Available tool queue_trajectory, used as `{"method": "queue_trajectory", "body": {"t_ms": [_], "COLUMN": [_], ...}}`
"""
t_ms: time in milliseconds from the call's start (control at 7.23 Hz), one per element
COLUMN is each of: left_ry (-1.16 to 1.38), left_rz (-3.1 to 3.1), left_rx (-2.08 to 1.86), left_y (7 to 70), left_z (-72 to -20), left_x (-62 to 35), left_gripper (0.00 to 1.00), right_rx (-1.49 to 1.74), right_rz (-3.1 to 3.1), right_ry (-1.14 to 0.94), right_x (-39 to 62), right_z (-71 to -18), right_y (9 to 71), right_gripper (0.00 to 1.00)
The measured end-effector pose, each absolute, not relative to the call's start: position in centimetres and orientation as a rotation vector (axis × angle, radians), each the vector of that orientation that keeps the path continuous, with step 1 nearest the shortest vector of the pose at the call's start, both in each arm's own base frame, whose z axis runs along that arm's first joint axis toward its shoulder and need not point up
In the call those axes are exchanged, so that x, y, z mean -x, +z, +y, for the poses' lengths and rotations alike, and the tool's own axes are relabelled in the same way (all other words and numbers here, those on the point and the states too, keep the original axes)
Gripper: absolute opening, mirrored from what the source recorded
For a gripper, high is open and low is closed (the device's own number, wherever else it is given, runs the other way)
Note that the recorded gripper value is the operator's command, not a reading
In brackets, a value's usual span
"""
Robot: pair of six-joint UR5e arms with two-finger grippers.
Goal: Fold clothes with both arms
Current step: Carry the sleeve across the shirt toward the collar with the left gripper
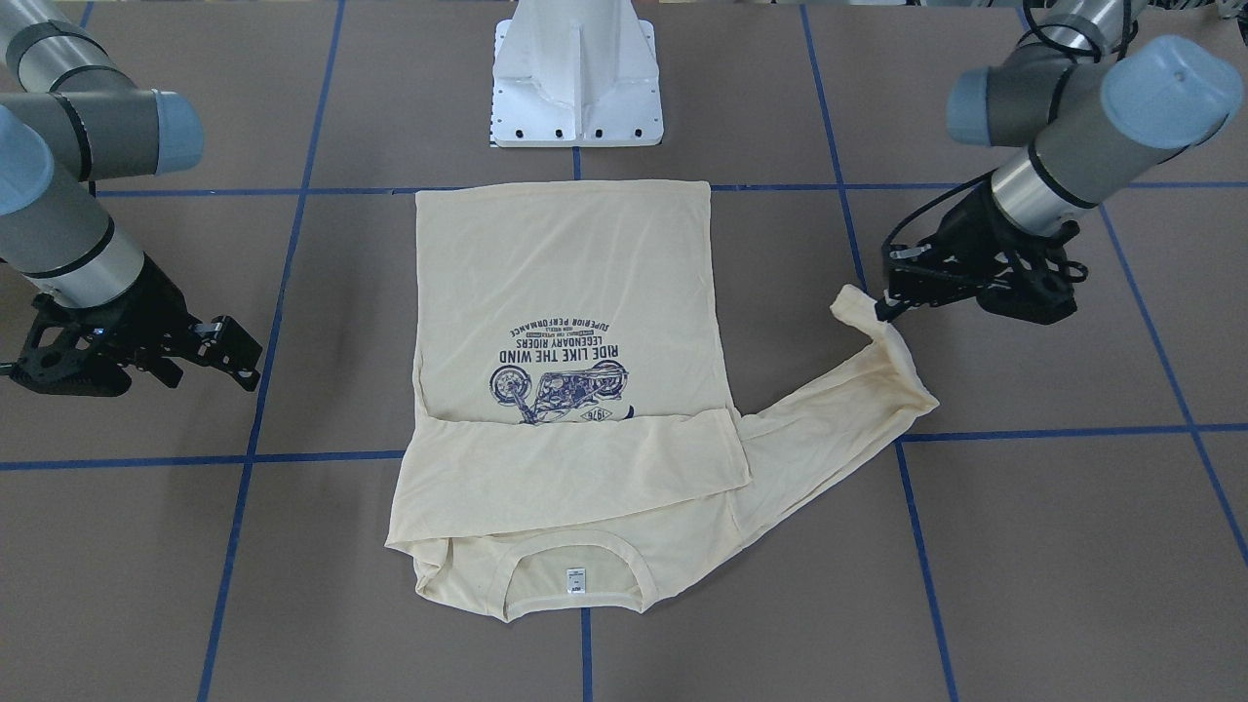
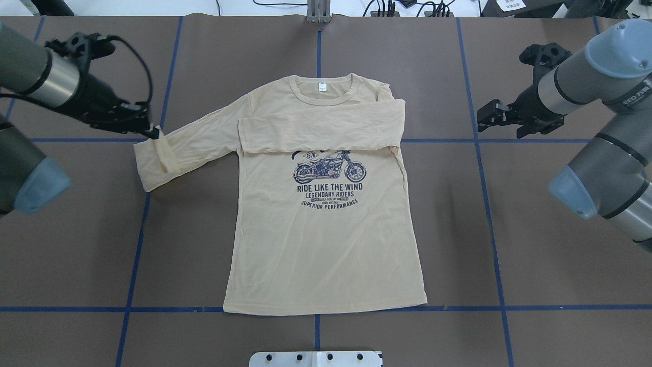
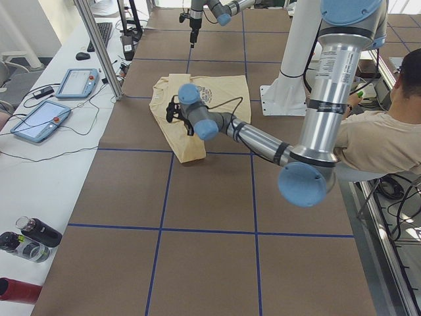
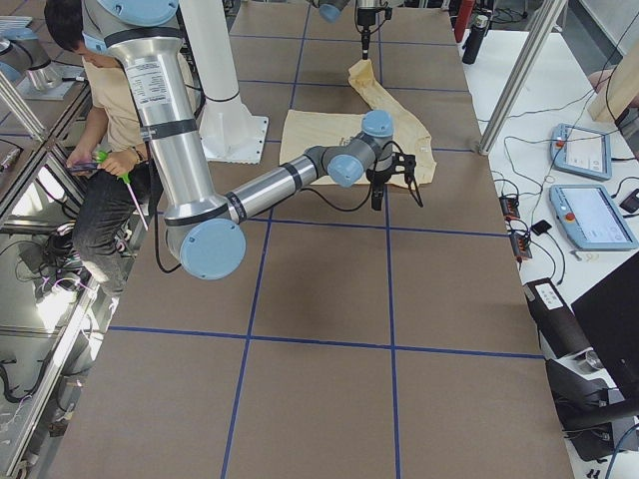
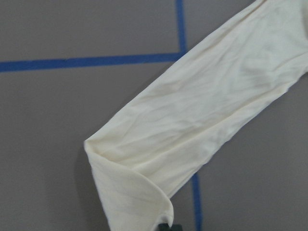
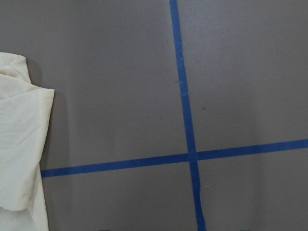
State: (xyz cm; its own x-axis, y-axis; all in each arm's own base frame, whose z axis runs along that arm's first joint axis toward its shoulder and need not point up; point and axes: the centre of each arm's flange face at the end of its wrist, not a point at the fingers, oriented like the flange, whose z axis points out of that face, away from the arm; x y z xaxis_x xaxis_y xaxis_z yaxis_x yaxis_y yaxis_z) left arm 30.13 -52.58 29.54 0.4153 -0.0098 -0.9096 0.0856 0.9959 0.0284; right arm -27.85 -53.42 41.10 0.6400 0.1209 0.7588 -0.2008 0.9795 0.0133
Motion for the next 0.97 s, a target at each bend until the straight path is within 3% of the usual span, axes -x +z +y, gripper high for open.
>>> {"method": "queue_trajectory", "body": {"t_ms": [415,969], "left_ry": [-0.167,-0.232], "left_rz": [1.207,1.277], "left_rx": [-0.030,-0.111], "left_y": [15.2,3.3], "left_z": [-55.3,-55.1], "left_x": [-39.3,-52.2], "left_gripper": [0.00,0.00], "right_rx": [-0.112,-0.114], "right_rz": [-0.808,-0.792], "right_ry": [0.161,0.172], "right_x": [25.0,23.8], "right_z": [-54.2,-54.6], "right_y": [44.7,45.8], "right_gripper": [0.93,0.93]}}
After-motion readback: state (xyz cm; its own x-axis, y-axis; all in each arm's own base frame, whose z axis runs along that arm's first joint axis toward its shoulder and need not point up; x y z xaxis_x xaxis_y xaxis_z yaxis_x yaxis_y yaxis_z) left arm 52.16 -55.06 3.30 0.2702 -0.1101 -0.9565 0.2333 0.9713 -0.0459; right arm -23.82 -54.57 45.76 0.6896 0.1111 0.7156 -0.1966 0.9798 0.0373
